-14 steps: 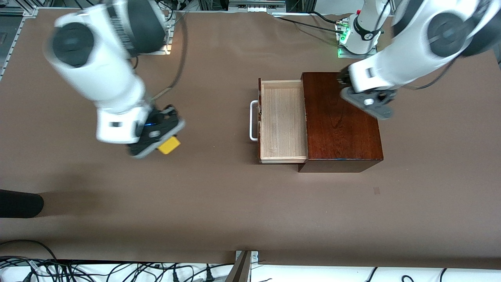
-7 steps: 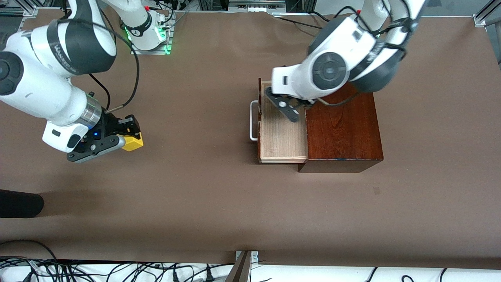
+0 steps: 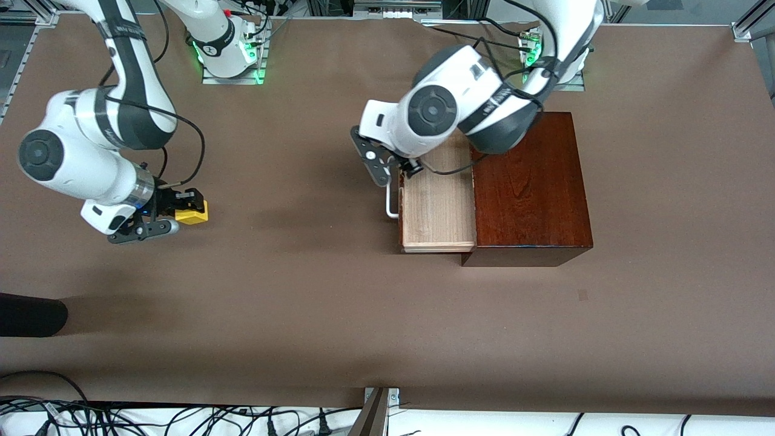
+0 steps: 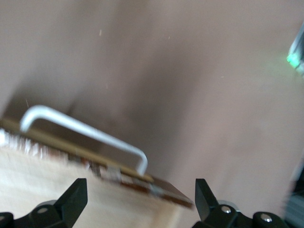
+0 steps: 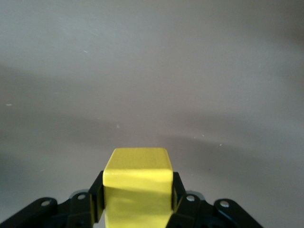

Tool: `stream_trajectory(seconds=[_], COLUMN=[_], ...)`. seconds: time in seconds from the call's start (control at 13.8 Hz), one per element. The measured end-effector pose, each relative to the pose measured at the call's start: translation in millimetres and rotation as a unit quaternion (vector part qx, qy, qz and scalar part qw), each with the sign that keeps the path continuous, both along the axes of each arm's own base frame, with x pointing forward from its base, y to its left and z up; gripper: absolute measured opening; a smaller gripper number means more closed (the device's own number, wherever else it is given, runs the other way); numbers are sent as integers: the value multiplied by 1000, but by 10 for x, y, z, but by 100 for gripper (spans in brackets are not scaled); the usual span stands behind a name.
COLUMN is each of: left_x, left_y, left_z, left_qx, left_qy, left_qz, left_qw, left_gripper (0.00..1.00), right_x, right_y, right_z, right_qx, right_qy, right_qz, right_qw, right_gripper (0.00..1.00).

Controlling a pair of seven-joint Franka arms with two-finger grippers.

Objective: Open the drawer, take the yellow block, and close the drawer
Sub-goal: 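Lower the cube to the table while the left gripper reaches the drawer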

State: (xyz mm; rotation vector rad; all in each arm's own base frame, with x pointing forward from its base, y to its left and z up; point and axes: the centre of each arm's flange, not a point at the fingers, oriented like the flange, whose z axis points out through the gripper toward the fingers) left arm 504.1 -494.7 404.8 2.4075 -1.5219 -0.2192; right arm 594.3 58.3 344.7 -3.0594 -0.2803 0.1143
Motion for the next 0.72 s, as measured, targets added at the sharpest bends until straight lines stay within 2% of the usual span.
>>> stream_trajectory(seconds=[0.14,0.43,0.72], left_x=[-78,-125,-391], left_y=[-264,-528,-680], left_z=[-174,-561,-914], left_qx=[-25,-69,-28], left_qy=[-41,-76,-88], left_qz=[-59,-148,-219], left_qw=[997,984,971], left_gripper=[100,100,100], right_x=[-153,-341,-437], right_y=[-29,-61,-33], right_z=[-332,-666,-834], right_qx=[-6,-30,-63], right_qy=[-11,-38,-39], right_qz=[-3,7,4], right_qw=[1000,999,997], right_gripper=[56,56,56])
